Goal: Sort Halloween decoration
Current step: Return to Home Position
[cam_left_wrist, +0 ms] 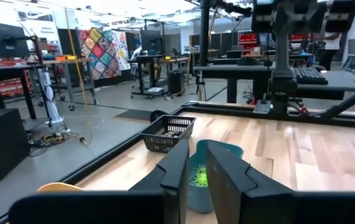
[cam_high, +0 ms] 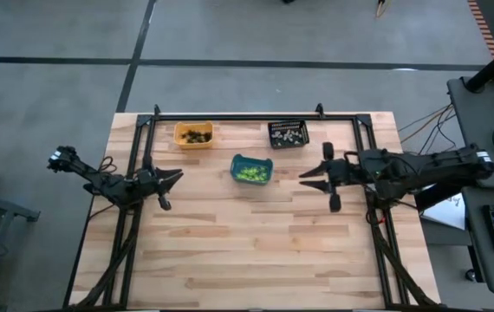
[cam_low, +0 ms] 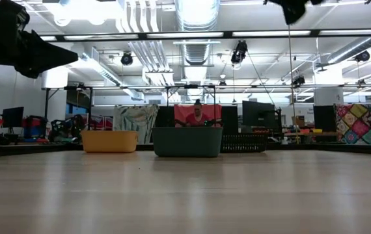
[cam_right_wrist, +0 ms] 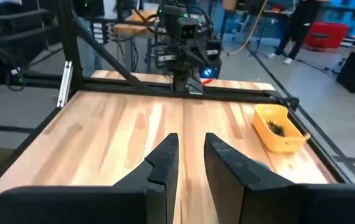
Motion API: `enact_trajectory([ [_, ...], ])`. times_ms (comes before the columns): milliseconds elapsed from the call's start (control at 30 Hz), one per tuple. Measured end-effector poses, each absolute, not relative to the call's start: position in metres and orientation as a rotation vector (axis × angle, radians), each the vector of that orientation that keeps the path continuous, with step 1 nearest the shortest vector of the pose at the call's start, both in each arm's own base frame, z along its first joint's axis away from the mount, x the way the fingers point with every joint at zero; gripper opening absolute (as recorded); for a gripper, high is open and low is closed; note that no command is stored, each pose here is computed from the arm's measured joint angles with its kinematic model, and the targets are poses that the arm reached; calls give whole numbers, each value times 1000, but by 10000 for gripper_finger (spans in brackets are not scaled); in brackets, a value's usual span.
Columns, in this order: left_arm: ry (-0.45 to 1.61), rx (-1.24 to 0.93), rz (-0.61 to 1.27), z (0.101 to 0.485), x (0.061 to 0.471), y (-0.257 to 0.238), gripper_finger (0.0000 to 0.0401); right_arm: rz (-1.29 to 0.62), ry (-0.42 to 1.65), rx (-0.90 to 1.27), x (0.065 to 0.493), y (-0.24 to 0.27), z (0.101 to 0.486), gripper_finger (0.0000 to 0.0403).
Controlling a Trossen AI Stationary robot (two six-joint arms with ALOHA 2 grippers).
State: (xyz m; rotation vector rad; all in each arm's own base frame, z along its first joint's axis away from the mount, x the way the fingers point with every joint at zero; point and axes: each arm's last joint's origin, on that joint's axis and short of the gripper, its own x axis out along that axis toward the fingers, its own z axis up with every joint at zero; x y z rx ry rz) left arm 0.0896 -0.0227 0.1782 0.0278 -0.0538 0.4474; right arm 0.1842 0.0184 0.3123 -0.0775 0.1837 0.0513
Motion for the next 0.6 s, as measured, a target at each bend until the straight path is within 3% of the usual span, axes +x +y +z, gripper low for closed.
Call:
enact_trajectory([
  [267,-47,45,472,178,89,-22,35,24,108,-47,140,13,255,70],
  [600,-26,41,654,177,87,-18,35,-25,-141,-1,90,6,217,70],
])
